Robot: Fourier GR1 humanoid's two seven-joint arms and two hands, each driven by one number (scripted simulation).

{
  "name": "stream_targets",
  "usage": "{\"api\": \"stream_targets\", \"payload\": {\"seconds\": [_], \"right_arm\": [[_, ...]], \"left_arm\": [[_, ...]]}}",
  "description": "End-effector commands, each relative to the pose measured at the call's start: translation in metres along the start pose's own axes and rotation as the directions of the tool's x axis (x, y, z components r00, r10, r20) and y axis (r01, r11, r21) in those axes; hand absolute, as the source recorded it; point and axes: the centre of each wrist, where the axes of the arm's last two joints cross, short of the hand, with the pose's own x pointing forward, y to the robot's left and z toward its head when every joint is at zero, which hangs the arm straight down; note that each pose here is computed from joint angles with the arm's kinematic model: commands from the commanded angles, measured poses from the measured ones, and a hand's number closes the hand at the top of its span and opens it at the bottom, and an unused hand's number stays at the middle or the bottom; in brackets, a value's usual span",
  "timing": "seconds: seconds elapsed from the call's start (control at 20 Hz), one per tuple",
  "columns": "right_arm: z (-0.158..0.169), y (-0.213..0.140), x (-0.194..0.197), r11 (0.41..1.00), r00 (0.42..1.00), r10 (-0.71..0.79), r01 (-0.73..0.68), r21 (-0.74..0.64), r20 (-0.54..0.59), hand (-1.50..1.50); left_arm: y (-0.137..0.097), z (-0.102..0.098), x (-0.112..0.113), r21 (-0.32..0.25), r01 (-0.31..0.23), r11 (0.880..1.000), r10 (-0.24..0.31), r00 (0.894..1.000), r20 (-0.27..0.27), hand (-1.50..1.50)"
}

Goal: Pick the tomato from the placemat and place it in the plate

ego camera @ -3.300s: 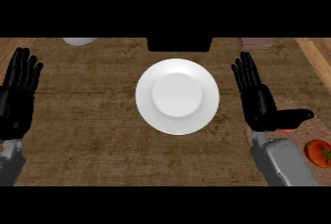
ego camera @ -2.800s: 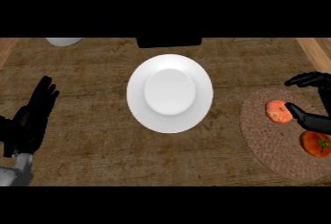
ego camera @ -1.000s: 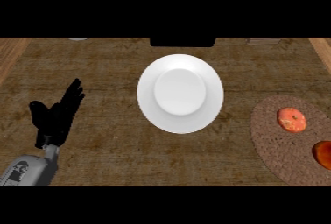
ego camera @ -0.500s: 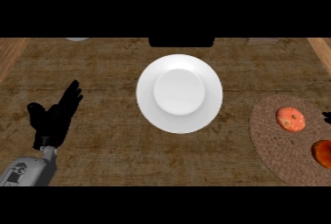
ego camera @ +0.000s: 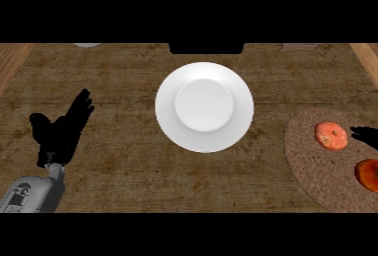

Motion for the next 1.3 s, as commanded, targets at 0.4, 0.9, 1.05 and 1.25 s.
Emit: {"api": "stream_targets", "payload": {"seconds": [0.4,0.9,1.05,1.25], "right_arm": [[-0.015,0.022,0.013,0.987,0.984,0.096,-0.114,0.114,0.151,1.5],[-0.108,0.078,0.076,0.997,0.986,-0.056,0.046,0.068,0.159,1.5],[-0.143,0.096,0.105,0.99,0.977,-0.132,0.121,0.073,0.169,1.5],[-0.179,0.086,0.14,0.99,0.98,-0.127,0.134,-0.041,0.151,1.5]], "left_arm": [[0.014,-0.01,0.003,0.03,0.002,1.0,-0.002,1.0,0.007,0.0],[0.01,-0.001,0.003,0.006,0.007,1.0,-0.007,1.0,-0.014,0.0],[-0.012,-0.002,0.005,-0.052,0.016,0.999,-0.016,1.0,0.008,0.0],[-0.014,-0.004,0.008,-0.061,0.025,0.998,-0.024,1.0,0.014,0.0]]}}
